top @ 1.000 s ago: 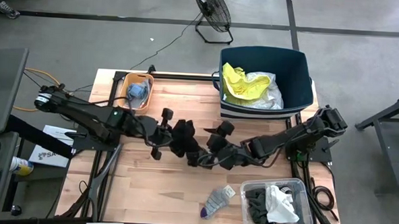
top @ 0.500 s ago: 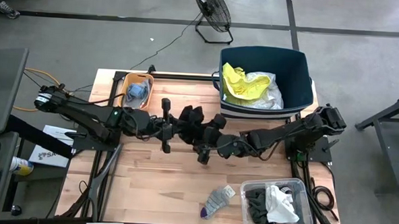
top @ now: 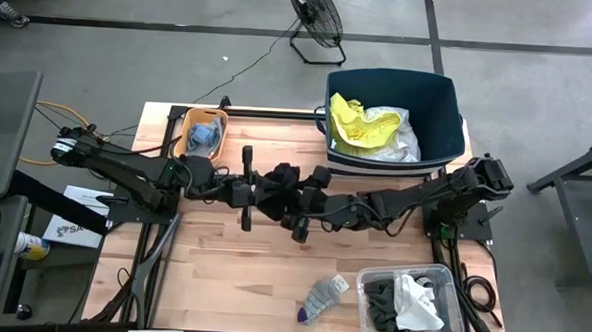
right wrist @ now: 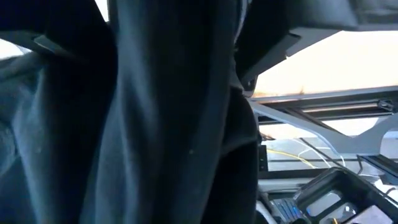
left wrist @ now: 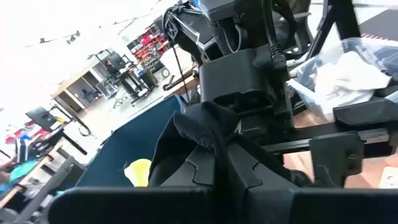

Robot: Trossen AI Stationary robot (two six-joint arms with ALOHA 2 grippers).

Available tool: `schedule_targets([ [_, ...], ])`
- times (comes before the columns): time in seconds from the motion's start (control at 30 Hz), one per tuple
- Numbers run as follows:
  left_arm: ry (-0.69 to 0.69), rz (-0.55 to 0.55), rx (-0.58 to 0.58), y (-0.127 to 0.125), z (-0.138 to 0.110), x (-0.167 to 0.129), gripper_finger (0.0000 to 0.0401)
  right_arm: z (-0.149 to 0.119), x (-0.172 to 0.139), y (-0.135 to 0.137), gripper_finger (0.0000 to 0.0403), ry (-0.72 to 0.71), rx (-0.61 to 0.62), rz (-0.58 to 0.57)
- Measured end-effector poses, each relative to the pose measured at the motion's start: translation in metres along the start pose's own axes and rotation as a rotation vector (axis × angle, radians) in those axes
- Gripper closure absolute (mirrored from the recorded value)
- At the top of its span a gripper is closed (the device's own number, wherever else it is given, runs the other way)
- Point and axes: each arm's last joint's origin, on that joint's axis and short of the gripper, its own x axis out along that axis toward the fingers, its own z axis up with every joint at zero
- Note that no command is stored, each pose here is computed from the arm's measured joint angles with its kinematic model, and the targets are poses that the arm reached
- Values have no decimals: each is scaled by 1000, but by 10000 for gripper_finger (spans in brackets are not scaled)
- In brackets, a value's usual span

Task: Pick & Place Cloths
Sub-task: Put the black boxers into the transparent bin

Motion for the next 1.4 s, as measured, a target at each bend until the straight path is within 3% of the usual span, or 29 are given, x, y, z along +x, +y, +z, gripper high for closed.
schedule_targets([
  [0.23,-5,-6,-24,0,0,0,401,2,0,0,187,-20,-34,1],
  [0.53,19,-20,-60,-2,-2,0,389,1,0,0,384,-10,-45,-12],
  [0.77,55,8,-87,-2,-4,0,342,-1,-1,-1,388,14,-53,-13],
  [1.17,77,49,-177,4,-3,-8,117,16,-32,-14,390,46,-13,-55],
  [1.27,129,62,-211,6,-5,-15,83,23,-45,-18,390,51,15,-47],
  [1.4,195,74,-270,9,-9,-26,69,30,-65,-26,391,69,60,-28],
])
